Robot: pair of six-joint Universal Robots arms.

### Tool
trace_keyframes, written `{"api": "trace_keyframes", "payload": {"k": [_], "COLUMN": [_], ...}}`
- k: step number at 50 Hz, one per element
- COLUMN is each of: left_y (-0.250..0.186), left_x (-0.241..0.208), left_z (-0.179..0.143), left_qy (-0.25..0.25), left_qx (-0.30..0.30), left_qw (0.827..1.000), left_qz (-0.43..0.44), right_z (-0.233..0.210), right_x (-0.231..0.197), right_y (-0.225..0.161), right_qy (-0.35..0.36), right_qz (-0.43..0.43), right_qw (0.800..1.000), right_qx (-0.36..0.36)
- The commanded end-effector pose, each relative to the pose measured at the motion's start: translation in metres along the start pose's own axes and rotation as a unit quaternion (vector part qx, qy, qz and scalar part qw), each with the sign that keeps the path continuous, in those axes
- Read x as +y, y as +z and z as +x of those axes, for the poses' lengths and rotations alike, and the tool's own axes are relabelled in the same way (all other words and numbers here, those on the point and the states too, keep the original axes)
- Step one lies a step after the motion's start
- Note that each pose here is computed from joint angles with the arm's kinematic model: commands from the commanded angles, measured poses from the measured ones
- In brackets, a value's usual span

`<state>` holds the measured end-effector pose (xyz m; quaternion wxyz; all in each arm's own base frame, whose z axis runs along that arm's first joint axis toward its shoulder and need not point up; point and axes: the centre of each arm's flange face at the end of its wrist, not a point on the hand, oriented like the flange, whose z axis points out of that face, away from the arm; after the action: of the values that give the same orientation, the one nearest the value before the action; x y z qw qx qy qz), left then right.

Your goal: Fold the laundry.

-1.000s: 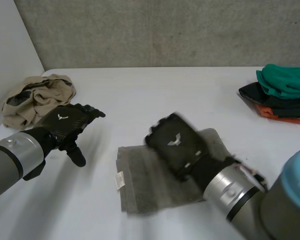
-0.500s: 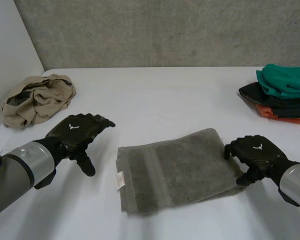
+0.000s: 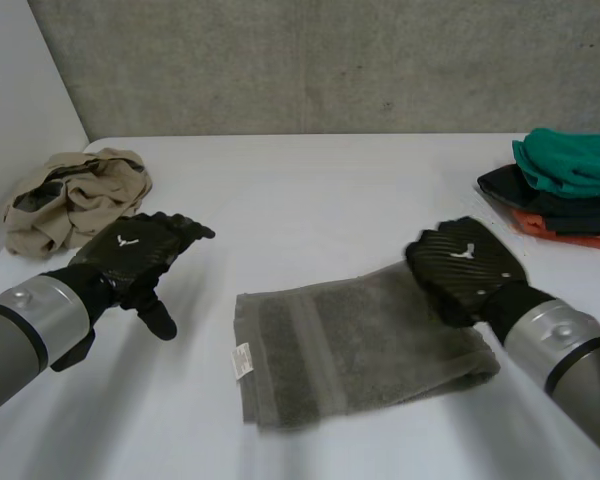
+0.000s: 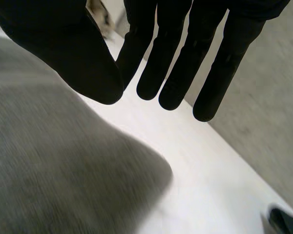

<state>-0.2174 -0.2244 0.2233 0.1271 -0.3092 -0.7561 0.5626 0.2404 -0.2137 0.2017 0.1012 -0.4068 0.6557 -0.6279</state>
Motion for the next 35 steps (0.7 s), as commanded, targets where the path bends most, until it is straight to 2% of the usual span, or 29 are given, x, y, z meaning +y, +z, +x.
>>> {"api": "trace_keyframes", "payload": {"k": [1, 5, 10, 18, 26, 29, 35], "left_y": [-0.003, -0.004, -0.002, 0.001, 0.003, 0.002, 0.002], "left_x": [0.001, 0.005, 0.008, 0.013, 0.016, 0.016, 0.012], "left_z": [0.001, 0.003, 0.002, 0.006, 0.009, 0.008, 0.003], "left_qy": [-0.010, -0.013, -0.014, -0.016, -0.016, -0.017, -0.016], "left_qx": [0.000, 0.002, 0.007, 0.018, 0.022, 0.019, 0.012], "left_qw": [1.000, 1.000, 1.000, 1.000, 0.999, 1.000, 1.000], "left_qz": [-0.001, -0.005, -0.004, -0.011, -0.016, -0.015, -0.008], "right_z": [-0.026, -0.013, 0.004, 0.022, 0.029, 0.035, 0.009], "right_x": [-0.007, 0.006, 0.035, 0.064, 0.097, 0.095, 0.032], "right_y": [-0.003, -0.005, -0.014, -0.019, -0.004, 0.000, 0.007], "right_qy": [-0.005, 0.013, 0.034, 0.034, 0.042, 0.033, -0.033], "right_qz": [-0.009, -0.054, -0.115, -0.137, -0.153, -0.144, -0.046], "right_qw": [1.000, 0.998, 0.993, 0.990, 0.987, 0.988, 0.998], "right_qx": [-0.023, 0.011, 0.017, 0.019, 0.029, 0.048, 0.042]}}
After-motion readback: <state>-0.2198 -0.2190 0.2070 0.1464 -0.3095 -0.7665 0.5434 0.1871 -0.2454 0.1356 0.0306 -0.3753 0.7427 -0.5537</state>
